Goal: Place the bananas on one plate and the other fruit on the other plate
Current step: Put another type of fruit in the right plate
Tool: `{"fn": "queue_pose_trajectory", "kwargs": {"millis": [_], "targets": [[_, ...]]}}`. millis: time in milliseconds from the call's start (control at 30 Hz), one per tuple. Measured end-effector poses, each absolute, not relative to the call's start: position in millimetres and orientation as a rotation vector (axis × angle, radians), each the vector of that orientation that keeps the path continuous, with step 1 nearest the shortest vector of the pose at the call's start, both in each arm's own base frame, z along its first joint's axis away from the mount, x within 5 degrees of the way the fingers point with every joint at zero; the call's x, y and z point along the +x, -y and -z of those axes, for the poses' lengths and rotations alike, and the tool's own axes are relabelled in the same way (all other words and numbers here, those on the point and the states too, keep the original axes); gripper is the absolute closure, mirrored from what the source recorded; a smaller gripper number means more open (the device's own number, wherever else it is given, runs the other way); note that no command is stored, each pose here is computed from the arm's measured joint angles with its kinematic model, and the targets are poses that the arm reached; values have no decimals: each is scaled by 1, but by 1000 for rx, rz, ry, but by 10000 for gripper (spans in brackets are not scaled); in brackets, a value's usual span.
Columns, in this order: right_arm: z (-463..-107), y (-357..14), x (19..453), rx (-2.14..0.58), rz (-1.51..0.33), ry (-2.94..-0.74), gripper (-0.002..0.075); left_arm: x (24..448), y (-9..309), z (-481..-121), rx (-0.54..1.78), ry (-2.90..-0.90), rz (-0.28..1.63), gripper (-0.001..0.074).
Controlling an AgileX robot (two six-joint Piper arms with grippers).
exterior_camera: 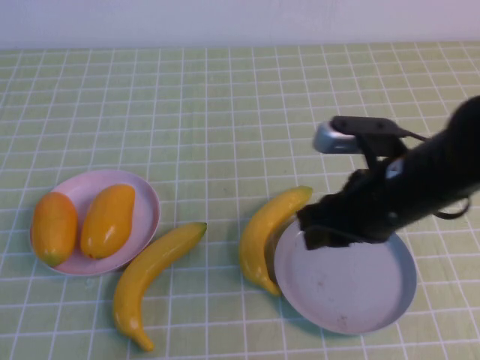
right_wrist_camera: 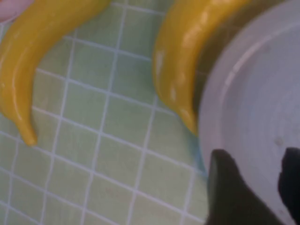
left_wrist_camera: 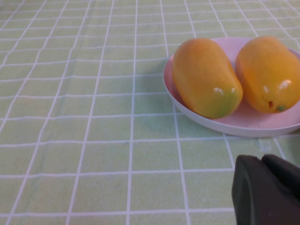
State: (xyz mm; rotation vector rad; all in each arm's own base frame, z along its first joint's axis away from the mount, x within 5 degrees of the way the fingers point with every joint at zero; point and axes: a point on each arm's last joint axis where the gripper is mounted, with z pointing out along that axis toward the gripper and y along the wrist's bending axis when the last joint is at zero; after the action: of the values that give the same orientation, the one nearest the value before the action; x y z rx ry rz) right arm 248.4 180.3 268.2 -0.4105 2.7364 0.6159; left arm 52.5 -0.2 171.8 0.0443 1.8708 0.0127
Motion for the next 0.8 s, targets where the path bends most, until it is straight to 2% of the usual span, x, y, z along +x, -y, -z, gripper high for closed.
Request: {"fn": "queue_pose_trajectory", "kwargs": {"millis": [133, 233, 433, 600, 800], "targets": [[-256, -223, 277, -368, -646, -2766, 363, 53, 0, -172, 44, -1871, -13, 738], [-248, -243, 299, -306, -663, -2779, 295, 53, 0, -172, 44, -1871, -13, 738], [-228, -267, 333, -202, -680, -2806, 263, 53, 0, -172, 44, -1871, -13, 738], [-212, -274, 342, -163, -667, -2870, 261, 53, 0, -172, 44, -1871, -13, 738], [-212, -274, 341, -144, -661, -2898, 261, 53, 0, -172, 44, -1871, -13, 738]]}}
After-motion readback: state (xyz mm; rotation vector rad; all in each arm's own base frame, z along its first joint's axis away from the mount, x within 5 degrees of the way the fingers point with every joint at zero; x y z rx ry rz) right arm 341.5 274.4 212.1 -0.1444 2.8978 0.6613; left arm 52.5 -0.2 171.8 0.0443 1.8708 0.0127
